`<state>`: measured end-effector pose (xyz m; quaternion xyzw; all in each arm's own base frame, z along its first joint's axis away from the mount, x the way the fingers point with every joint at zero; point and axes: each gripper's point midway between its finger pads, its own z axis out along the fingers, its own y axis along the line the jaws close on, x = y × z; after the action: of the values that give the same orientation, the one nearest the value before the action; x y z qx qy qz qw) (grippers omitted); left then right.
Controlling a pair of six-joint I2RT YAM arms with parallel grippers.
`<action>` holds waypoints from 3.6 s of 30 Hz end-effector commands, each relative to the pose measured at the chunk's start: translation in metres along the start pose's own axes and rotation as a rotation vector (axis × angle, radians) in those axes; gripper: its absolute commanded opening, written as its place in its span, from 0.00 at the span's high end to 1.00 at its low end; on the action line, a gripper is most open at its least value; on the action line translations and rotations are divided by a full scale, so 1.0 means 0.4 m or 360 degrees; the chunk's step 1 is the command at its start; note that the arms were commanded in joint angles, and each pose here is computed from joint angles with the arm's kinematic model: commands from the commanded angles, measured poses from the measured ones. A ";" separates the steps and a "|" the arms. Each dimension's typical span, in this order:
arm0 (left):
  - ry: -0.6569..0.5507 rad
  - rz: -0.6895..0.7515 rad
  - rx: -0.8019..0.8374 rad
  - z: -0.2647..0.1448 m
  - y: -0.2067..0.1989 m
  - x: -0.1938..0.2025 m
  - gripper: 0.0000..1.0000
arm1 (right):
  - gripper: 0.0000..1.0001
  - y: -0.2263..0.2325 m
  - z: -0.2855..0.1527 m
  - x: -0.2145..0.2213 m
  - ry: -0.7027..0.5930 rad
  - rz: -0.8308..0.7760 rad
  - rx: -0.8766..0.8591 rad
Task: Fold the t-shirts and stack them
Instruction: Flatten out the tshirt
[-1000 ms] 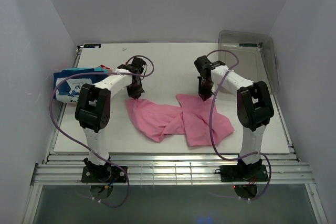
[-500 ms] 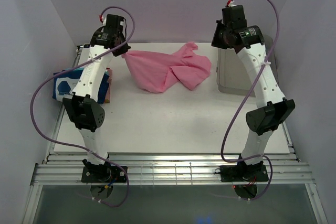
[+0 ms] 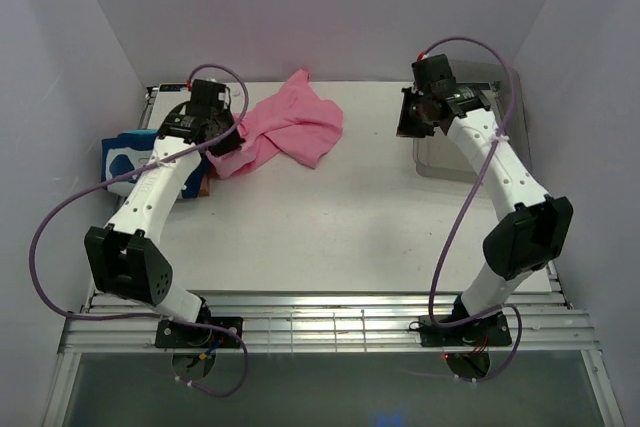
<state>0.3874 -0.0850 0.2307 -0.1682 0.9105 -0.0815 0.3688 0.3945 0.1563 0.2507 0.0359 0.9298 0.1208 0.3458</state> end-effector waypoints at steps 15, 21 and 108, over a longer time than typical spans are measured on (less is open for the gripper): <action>0.0403 0.0242 0.0910 -0.316 -0.193 0.369 1.00 | 0.92 0.208 0.187 0.130 0.0304 -0.0119 -0.0279; 0.0580 0.0131 0.0953 -0.401 -0.099 0.500 1.00 | 0.92 0.234 0.219 0.126 0.0328 -0.0137 -0.0326; -0.0958 -0.0160 0.0153 -0.597 -0.059 -0.217 1.00 | 0.84 0.102 -0.726 -0.338 -0.1391 -0.0262 -0.0198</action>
<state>0.2814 -0.0905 0.3970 -0.1879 0.8249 -0.0793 0.5272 0.3437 0.1404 0.4688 -0.0228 0.7863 0.0813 0.6121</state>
